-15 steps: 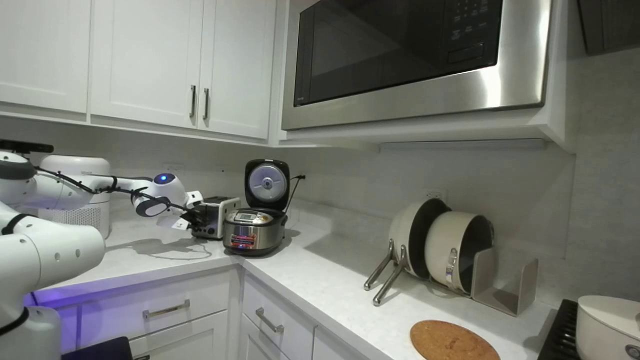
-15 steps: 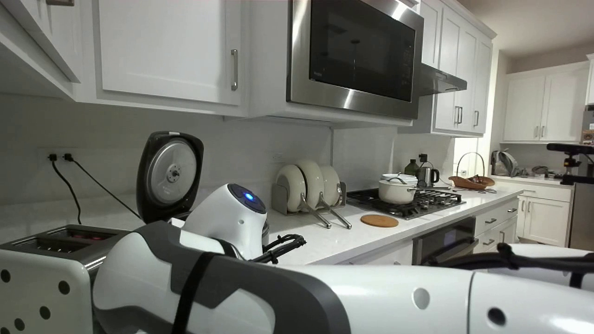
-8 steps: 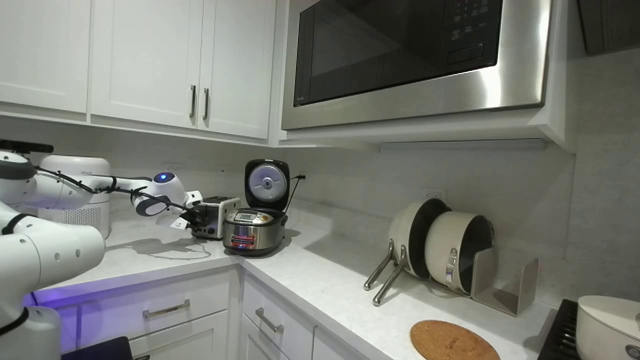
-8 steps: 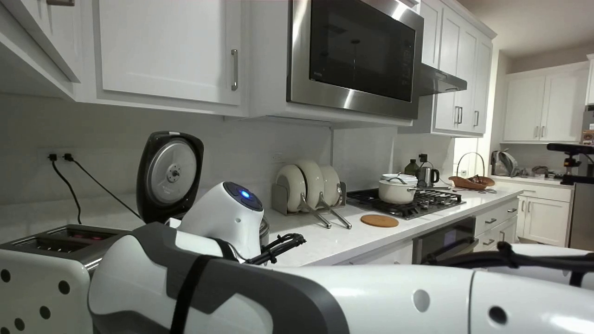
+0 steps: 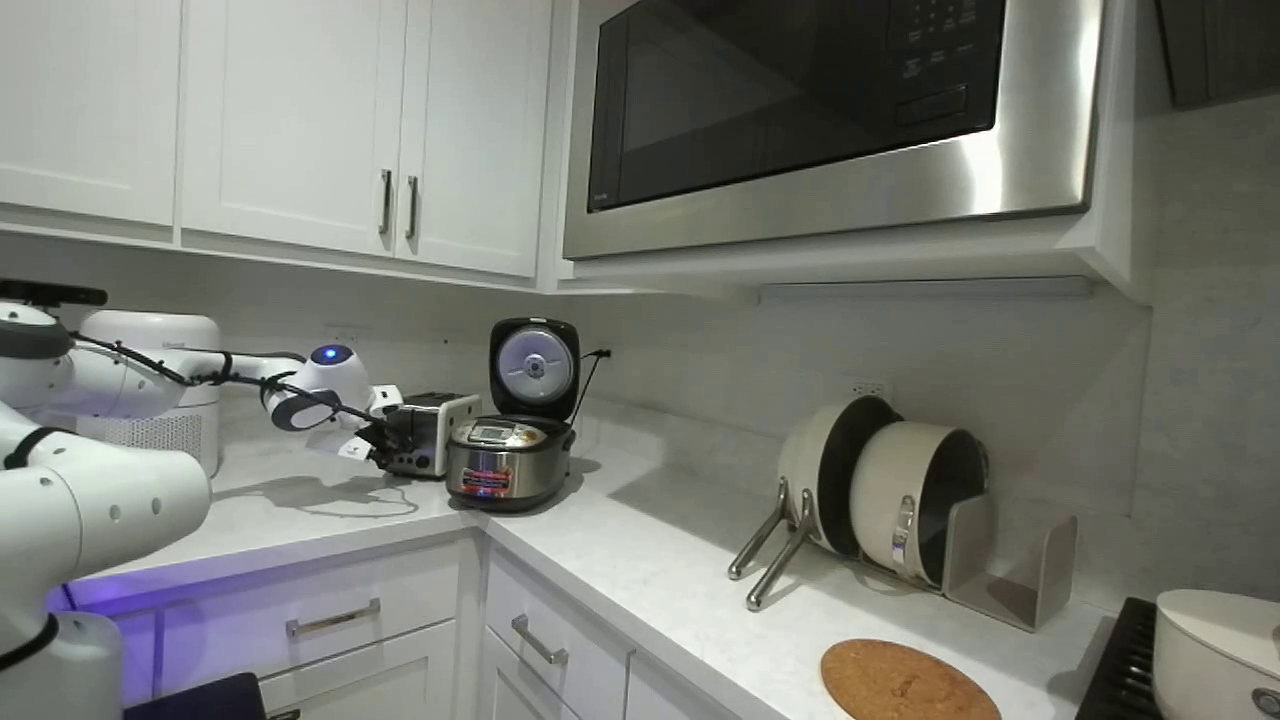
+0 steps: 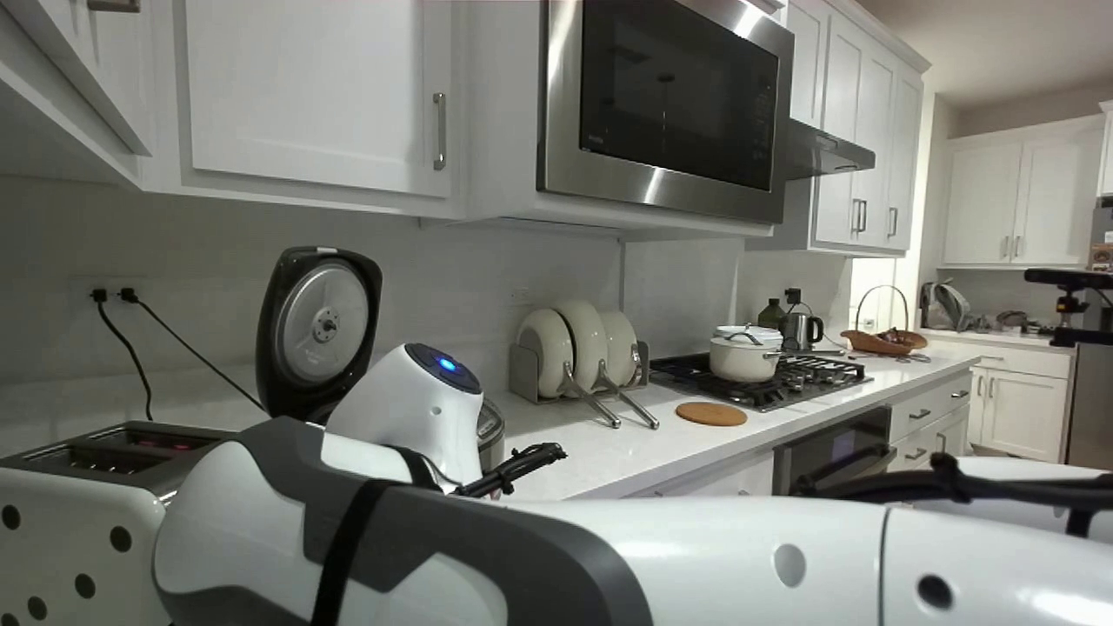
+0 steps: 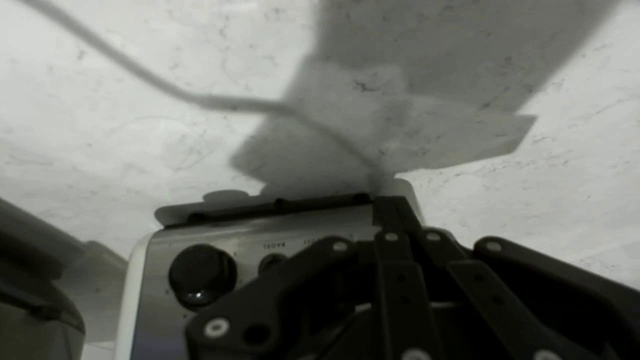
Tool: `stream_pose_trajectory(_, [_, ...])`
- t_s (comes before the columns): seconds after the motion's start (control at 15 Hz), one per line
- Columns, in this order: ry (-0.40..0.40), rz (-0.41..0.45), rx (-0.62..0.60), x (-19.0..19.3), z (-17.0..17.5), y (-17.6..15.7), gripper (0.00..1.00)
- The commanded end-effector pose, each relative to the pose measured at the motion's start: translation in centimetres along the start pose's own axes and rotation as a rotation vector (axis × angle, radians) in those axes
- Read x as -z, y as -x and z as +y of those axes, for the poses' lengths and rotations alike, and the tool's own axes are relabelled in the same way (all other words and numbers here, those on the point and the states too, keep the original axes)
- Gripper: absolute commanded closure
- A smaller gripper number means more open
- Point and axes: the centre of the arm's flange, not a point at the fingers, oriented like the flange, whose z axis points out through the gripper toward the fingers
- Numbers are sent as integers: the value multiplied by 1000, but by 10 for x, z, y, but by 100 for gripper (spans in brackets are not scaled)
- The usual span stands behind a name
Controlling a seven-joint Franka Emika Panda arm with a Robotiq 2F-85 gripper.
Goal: Turn the switch up on the toaster
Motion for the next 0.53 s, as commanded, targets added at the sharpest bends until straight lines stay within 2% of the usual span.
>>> stream_pose_trajectory(0.0, [-23, -12, -18, -1, -4, -10, 100])
stream_pose_trajectory(0.47, [7, 21, -17, 6, 4, -21, 100])
